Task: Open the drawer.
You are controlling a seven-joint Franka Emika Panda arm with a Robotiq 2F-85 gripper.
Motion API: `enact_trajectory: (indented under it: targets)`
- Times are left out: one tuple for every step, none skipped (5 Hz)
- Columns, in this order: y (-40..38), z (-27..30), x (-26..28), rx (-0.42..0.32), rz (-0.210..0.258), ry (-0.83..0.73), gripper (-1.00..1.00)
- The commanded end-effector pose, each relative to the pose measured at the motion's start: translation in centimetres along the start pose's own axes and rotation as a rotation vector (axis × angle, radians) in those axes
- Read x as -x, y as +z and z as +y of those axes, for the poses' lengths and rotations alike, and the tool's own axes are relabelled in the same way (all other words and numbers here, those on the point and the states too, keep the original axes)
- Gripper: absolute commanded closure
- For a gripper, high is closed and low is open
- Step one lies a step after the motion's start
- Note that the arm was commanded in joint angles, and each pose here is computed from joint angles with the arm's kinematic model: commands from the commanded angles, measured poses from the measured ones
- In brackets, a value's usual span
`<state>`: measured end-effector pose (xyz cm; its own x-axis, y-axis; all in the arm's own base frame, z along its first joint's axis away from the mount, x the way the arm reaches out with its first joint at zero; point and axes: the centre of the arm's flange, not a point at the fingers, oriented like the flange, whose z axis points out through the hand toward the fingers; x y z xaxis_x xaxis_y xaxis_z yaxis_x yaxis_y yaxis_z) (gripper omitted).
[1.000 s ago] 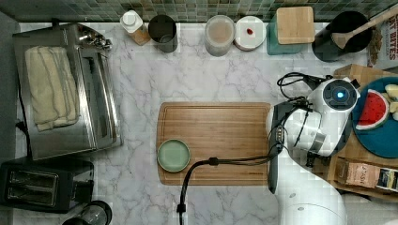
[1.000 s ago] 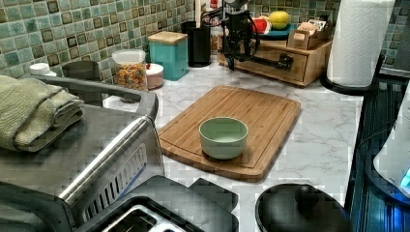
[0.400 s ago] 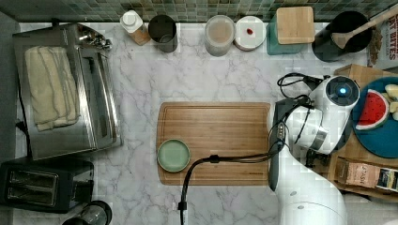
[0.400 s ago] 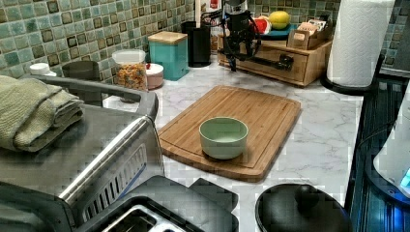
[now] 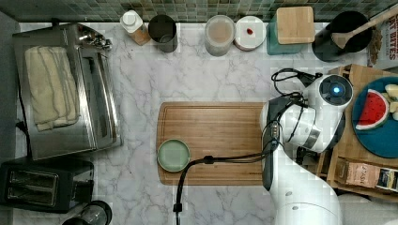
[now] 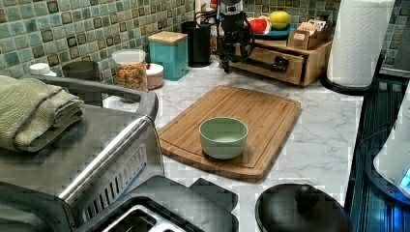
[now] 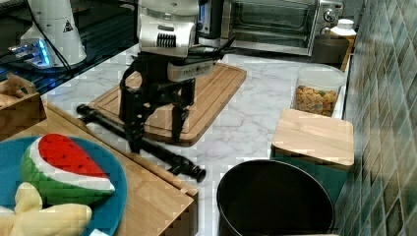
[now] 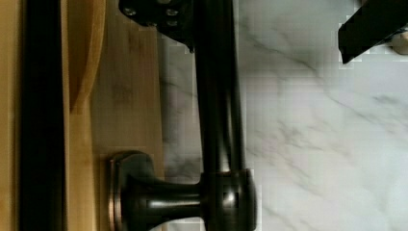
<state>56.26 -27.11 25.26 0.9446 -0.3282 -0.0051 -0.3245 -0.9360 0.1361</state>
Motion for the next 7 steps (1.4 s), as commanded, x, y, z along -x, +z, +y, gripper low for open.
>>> enact_trajectory:
  targets:
    - [-1.6, -22.2, 6.4, -0.094, -0.081, -0.106, -1.0]
    - [-1.8, -24.1, 6.8, -0.111, -0.098, -0.152, -1.0]
    - [-2.4, -25.6, 7.2, -0.142, -0.067, -0.173, -1.0]
    - [-3.3, -27.4, 7.6, -0.176, -0.073, -0.149, -1.0]
    - [-3.6, -28.3, 7.7, -0.201, -0.084, -0.117, -1.0]
    - [-4.9, -28.3, 9.3, -0.204, -0.034, -0.066, -1.0]
    - [-4.9, -28.3, 9.3, -0.204, -0.034, -0.065, -1.0]
